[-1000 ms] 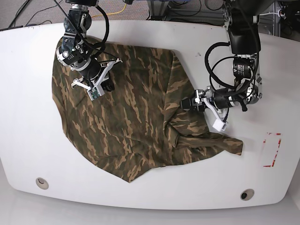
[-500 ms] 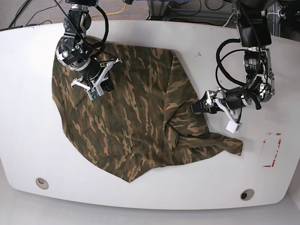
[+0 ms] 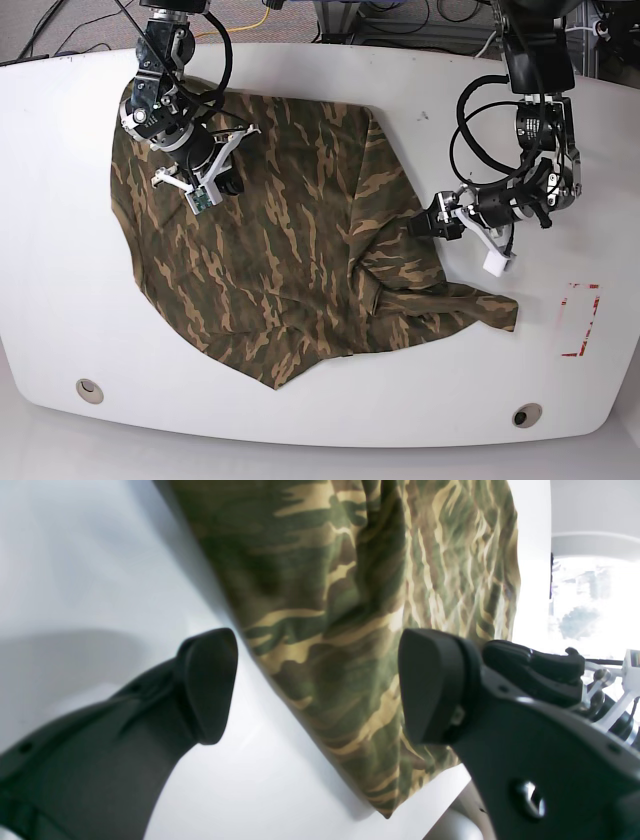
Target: Layout the t-shirt on the table in an organized manner, then fold the t-shirt properly
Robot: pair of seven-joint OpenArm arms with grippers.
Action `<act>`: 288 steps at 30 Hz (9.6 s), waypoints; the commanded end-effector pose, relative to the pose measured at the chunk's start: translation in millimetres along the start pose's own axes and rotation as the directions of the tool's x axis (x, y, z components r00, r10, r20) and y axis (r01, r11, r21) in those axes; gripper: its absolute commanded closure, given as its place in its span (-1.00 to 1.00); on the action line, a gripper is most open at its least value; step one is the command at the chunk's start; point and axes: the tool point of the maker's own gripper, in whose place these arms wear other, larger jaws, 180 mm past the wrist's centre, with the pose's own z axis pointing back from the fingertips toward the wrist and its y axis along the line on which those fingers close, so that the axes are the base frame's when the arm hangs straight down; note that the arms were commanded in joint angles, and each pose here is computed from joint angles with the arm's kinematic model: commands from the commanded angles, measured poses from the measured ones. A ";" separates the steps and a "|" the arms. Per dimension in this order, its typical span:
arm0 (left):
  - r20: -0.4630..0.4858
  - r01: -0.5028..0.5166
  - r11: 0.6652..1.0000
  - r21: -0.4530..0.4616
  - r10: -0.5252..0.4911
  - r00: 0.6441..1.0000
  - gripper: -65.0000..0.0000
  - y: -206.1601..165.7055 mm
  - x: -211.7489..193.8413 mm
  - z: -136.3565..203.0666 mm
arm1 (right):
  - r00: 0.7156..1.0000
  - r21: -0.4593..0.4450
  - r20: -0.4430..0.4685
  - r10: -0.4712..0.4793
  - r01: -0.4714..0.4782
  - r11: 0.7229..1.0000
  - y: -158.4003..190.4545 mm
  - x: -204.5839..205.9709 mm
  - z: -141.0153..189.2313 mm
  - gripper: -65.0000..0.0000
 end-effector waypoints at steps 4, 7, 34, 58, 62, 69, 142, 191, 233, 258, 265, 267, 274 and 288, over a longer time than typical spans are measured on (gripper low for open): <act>0.023 -0.022 1.000 -0.009 0.022 0.999 -0.45 3.1 9.4 -1.2 | 0.998 -0.002 0.055 0.007 -0.007 1.000 -2.6 16.1 2.1 0.92; 0.035 -0.063 0.998 0.003 0.063 0.997 -0.45 9.4 9.2 -3.2 | 0.998 -0.002 0.055 0.007 -0.007 1.000 -2.6 16.1 2.1 0.92; 0.134 -0.094 0.989 0.110 0.079 0.988 -0.45 42.6 68.5 -13.9 | 0.998 -0.002 0.055 0.007 -0.007 1.000 -2.6 16.1 2.1 0.92; 0.124 -0.110 0.993 0.044 0.104 0.987 0.30 14.4 58.0 -42.0 | 0.998 -0.002 0.057 0.007 -0.006 1.000 -2.2 16.7 2.1 0.92; 0.124 -0.112 0.993 0.037 0.107 0.987 0.51 11.9 57.3 -43.9 | 0.998 -0.002 0.058 0.007 -0.007 1.000 -2.3 17.1 2.3 0.92; 0.129 -0.116 0.993 0.030 0.112 0.985 0.93 9.6 58.6 -44.0 | 0.998 -0.002 0.058 0.007 -0.007 1.000 -2.3 17.1 2.3 0.92; -0.004 0.019 0.999 -0.049 -0.020 1.000 1.00 -16.3 3.1 28.0 | 0.991 0.281 0.052 -0.120 0.101 0.954 42.9 35.1 -125.5 0.92; -0.010 -0.061 0.994 0.086 0.062 0.998 1.00 23.5 -69.0 164.8 | 0.977 0.137 0.046 -0.208 0.200 0.970 -25.2 7.5 -131.8 0.92; 0.081 -0.527 0.845 -0.096 0.534 0.842 -0.39 69.5 -25.2 54.0 | 0.976 0.143 0.035 -0.214 0.207 0.968 -19.6 -0.1 -131.3 0.92; 0.037 -0.505 0.862 -0.048 0.507 0.861 0.79 52.1 -26.6 10.2 | 0.975 0.155 0.044 -0.216 0.207 0.966 -10.8 1.1 -131.3 0.92; 0.080 -0.434 0.900 -0.044 0.436 0.896 0.91 44.0 -10.5 23.1 | 0.975 0.155 0.042 -0.217 0.208 0.966 -10.5 0.3 -131.2 0.92; 0.079 -0.422 0.906 -0.039 0.424 0.902 0.91 42.5 -12.9 25.3 | 0.975 0.155 0.043 -0.218 0.209 0.966 -10.9 0.3 -131.1 0.92; 0.036 -0.368 0.930 -0.013 0.369 0.929 0.92 37.7 -19.1 35.4 | 0.975 0.155 0.043 -0.218 0.209 0.966 -10.9 0.3 -131.1 0.92; -0.008 -0.307 0.951 0.027 0.307 0.952 0.92 42.6 -50.4 87.4 | 0.975 0.147 0.048 -0.217 0.208 0.967 -13.4 3.5 -131.8 0.92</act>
